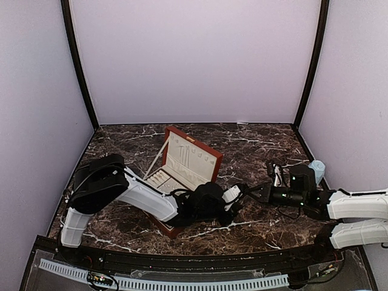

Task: Organize the mixed jewelry
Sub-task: Pass from the right arm to the left

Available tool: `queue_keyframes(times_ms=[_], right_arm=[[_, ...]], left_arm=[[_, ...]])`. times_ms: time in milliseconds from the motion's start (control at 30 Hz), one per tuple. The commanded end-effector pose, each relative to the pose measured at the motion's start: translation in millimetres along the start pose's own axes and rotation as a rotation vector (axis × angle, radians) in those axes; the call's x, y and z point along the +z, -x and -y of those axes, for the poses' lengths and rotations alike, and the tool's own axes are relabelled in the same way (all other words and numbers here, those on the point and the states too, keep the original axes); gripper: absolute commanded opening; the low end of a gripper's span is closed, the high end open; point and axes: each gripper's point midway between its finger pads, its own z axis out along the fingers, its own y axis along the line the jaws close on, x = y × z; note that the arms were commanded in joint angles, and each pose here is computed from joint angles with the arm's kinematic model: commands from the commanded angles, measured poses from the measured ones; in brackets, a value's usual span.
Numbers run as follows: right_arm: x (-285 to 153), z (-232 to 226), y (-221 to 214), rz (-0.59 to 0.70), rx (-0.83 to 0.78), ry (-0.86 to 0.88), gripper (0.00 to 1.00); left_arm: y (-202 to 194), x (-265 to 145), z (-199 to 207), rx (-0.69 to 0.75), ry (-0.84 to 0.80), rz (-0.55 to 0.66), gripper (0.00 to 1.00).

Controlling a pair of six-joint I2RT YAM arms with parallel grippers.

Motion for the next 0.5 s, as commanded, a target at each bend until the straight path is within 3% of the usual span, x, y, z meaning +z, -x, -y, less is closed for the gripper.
queue_keyframes(times_ms=[0, 100, 167, 300, 467], right_arm=[[-0.9, 0.6, 13.3, 0.043, -0.035, -0.031, 0.05], [-1.3, 0.7, 17.0, 0.053, -0.051, -0.044, 0.34], [-2.1, 1.4, 17.6, 0.059, -0.062, -0.049, 0.47], [-3.4, -8.5, 13.1, 0.041, -0.107, 0.010, 0.61], [-15.7, -47.8, 10.5, 0.040, -0.196, 0.201, 0.67]], left_arm=[[45.8, -42.3, 2.1, -0.002, -0.015, 0.057, 0.00], [69.4, -68.7, 8.9, -0.029, -0.079, 0.074, 0.00], [67.2, -82.2, 12.0, -0.069, -0.129, 0.032, 0.00], [70.3, -105.8, 11.1, -0.180, -0.253, -0.022, 0.00], [87.7, -135.7, 1.3, -0.298, -0.390, -0.063, 0.00]])
